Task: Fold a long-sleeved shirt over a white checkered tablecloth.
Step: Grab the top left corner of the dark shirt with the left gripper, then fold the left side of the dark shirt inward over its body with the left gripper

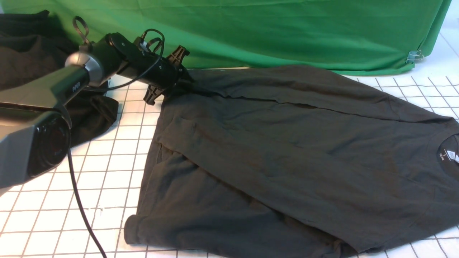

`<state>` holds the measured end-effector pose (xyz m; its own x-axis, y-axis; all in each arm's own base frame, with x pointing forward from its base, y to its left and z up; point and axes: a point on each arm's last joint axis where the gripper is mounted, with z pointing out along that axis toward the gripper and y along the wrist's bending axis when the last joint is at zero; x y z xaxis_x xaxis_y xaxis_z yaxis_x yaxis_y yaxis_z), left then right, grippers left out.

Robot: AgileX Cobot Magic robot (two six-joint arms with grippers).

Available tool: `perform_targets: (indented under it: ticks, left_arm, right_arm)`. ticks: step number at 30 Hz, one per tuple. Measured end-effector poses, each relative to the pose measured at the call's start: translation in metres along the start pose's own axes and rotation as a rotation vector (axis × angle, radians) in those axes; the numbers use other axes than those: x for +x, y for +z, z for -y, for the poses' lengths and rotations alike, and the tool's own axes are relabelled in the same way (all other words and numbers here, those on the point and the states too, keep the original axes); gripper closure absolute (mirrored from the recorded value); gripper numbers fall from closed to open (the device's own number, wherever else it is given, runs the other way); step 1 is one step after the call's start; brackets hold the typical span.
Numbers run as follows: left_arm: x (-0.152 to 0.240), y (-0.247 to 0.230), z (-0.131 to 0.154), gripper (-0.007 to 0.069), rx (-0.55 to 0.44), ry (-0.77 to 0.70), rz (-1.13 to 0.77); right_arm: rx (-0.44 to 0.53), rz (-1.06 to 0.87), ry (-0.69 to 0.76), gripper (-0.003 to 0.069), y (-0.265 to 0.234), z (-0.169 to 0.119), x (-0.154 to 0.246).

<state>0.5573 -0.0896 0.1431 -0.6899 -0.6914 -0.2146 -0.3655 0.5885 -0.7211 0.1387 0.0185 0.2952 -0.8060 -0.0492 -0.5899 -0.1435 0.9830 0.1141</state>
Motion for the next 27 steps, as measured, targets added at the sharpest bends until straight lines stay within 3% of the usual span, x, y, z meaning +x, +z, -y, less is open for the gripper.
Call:
perform_targets:
  ticks: [2,5,7,13,15,19,21,23,27]
  left_arm:
    - [0.001,0.0,-0.001,0.0568,-0.008,0.03,-0.014]
    - [0.002,-0.01,0.007,0.0606,-0.002,0.086,-0.043]
    - [0.003,-0.019,0.015,0.0608,0.004,0.107,-0.061]
    - [0.005,-0.122,0.087,0.0608,0.091,0.218,-0.102]
    - [0.01,-0.145,0.1,0.0608,0.092,0.25,-0.125]
    - [0.03,-0.171,0.109,0.0608,-0.016,0.328,-0.204]
    - [0.047,-0.178,0.109,0.0608,-0.123,0.393,-0.228]
    - [0.056,-0.179,0.108,0.0608,-0.15,0.405,-0.247]
    - [0.097,-0.18,0.089,0.0608,-0.239,0.411,-0.369]
  right_arm:
    - [0.0,0.0,0.0,0.0419,0.0,0.0,0.0]
    - [0.0,0.0,0.0,0.0419,0.0,0.0,0.0]
    - [0.0,0.0,0.001,0.0419,0.0,0.0,0.0]
    - [0.0,-0.003,0.0,0.0419,0.0,0.0,0.0]
    - [0.0,-0.003,0.0,0.0419,0.0,0.0,0.0]
    - [0.0,-0.003,-0.001,0.0419,0.0,0.0,0.0]
    - [0.0,-0.003,0.0,0.0419,0.0,0.0,0.0]
    - [0.0,-0.003,0.0,0.0419,0.0,0.0,0.0]
    - [0.0,-0.003,0.001,0.0419,0.0,0.0,0.0]
